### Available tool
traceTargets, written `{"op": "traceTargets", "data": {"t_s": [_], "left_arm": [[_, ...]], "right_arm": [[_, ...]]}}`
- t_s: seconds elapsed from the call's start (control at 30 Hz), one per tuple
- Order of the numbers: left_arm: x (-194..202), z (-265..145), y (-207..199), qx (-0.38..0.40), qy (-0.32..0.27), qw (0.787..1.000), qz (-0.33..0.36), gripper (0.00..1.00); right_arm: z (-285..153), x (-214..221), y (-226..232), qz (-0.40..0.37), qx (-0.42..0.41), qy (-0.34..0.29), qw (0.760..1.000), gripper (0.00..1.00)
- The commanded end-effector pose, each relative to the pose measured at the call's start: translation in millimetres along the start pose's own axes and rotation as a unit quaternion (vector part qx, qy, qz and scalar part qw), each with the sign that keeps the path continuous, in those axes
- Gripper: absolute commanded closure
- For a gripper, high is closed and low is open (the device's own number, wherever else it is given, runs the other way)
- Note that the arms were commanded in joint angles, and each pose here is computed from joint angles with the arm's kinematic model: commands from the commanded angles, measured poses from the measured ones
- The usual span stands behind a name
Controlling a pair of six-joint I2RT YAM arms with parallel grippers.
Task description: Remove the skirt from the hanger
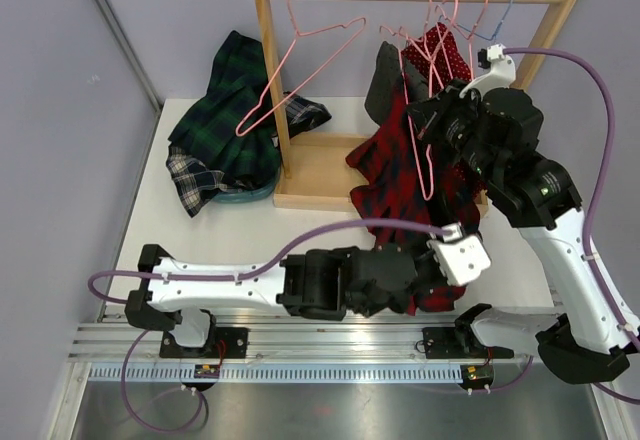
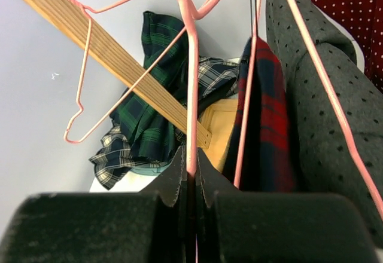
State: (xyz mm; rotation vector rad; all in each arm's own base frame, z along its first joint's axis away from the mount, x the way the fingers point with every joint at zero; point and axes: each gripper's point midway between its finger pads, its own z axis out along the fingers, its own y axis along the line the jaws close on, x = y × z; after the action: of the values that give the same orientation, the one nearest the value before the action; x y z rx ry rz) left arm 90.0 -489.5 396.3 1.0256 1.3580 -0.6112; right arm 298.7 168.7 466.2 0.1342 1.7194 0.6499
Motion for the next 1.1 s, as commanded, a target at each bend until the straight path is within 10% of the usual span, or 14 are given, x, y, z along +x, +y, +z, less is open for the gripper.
{"op": "traceTargets", "data": {"t_s": [0.0,0.27,0.63,0.87,1.07], "left_arm": [[-58.3,-30.9,-48.7,0.08,-0.077,0.994,0.014,1.0],[5.8,-46.8,-47.5,0.02,-0.01,1.0,0.017,1.0],[46.7,-104.9,124.1,-0.22,0.05,0.974,-0.021,1.0],[52.5,-208.6,282.3,-0.435,0.134,0.89,0.021,1.0],[54.9,-281.9,337.5,-0.532,0.148,0.833,0.018,1.0]], "right_arm": [[10.0,-44.5,9.9,-0.01,-0.005,-0.091,0.996,1.0],[0.1,-48.8,24.5,-0.008,-0.032,-0.072,0.997,1.0],[-121.9,-16.2,45.9,0.012,-0.139,0.061,0.988,1.0],[-227.2,33.7,7.0,0.007,-0.13,0.148,0.98,1.0],[-302.0,50.5,30.4,0.038,-0.244,0.196,0.949,1.0]]}}
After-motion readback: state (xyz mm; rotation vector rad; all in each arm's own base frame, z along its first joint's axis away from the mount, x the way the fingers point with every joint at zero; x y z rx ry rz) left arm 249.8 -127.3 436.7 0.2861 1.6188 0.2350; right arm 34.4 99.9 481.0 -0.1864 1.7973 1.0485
